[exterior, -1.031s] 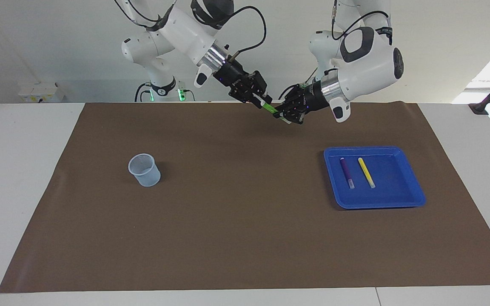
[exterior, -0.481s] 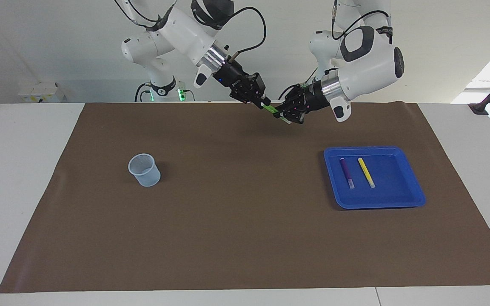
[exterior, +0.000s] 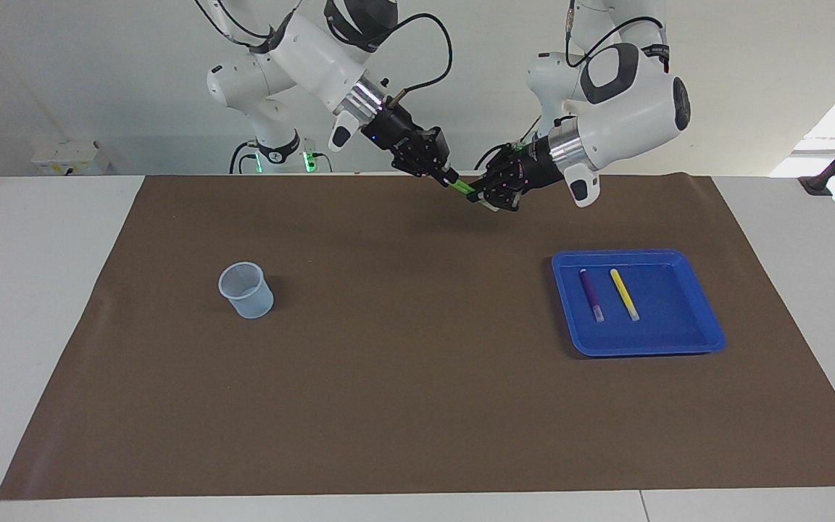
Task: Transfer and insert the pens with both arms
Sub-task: 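Grasp the green pen with the right gripper while the left gripper opens, then carry the green pen to the clear cup with the right gripper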
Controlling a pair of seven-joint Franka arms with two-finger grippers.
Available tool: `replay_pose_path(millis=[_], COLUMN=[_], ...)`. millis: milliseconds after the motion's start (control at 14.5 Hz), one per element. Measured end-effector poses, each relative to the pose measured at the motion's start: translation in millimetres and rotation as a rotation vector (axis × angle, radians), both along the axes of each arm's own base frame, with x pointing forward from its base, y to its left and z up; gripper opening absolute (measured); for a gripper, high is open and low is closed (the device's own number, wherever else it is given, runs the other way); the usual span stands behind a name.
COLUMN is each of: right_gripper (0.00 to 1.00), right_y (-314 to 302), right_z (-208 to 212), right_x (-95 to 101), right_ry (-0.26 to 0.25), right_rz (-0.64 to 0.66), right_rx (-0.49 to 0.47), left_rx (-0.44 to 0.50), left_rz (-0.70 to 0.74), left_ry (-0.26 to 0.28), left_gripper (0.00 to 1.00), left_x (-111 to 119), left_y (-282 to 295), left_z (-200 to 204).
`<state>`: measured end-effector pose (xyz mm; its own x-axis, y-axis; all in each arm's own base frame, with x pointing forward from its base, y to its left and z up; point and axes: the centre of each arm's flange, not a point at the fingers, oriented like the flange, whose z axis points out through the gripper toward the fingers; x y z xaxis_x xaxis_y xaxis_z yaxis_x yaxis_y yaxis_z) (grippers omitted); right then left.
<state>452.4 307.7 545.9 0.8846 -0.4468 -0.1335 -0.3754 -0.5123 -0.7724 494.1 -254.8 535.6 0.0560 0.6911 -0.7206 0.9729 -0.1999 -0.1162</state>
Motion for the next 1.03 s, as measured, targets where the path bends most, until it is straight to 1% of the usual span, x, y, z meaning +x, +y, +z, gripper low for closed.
replay_pose_path(millis=[137, 206, 275, 344, 412, 481, 619, 756, 894, 1031], right_gripper=[0.18, 0.18, 0.18, 0.18, 0.18, 0.18, 0.18, 0.18, 0.18, 0.18], right_y=[-12, -15, -20, -27, -39, -55, -102, -154, -204, -241], right_z=[-2, -4, -6, -7, -4, 5, 30, 44, 39, 25], right_x=[7.6, 9.5, 11.2, 13.9, 18.8, 24.6, 37.4, 50.9, 65.4, 75.4], right_ry=[-0.001, -0.011, -0.023, -0.030, -0.029, -0.025, -0.033, -0.079, -0.142, -0.182], right_rz=[-0.004, 0.022, 0.065, 0.118, 0.184, 0.255, 0.418, 0.558, 0.673, 0.791], right_rx=[-0.009, -0.035, -0.091, -0.166, -0.249, -0.324, -0.480, -0.587, -0.676, -0.768], left_rx=[-0.003, -0.005, -0.007, -0.007, 0.002, 0.023, 0.053, 0.070, 0.116, 0.137], left_rz=[0.009, 0.011, 0.014, 0.017, 0.014, 0.002, -0.034, -0.079, -0.132, -0.172], left_ry=[-0.013, -0.018, -0.023, -0.026, -0.033, -0.054, -0.115, -0.169, -0.221, -0.279], left_gripper=[0.46, 0.59, 0.70, 0.80, 0.91, 1.00, 1.00, 1.00, 1.00, 1.00], left_x=[-1, -1, -2, -2, -1, 0, 4, 5, 8, 15], left_y=[2, 3, 5, 6, 9, 12, 22, 35, 50, 74], left_z=[6, 9, 12, 13, 13, 11, 4, -6, -16, -22])
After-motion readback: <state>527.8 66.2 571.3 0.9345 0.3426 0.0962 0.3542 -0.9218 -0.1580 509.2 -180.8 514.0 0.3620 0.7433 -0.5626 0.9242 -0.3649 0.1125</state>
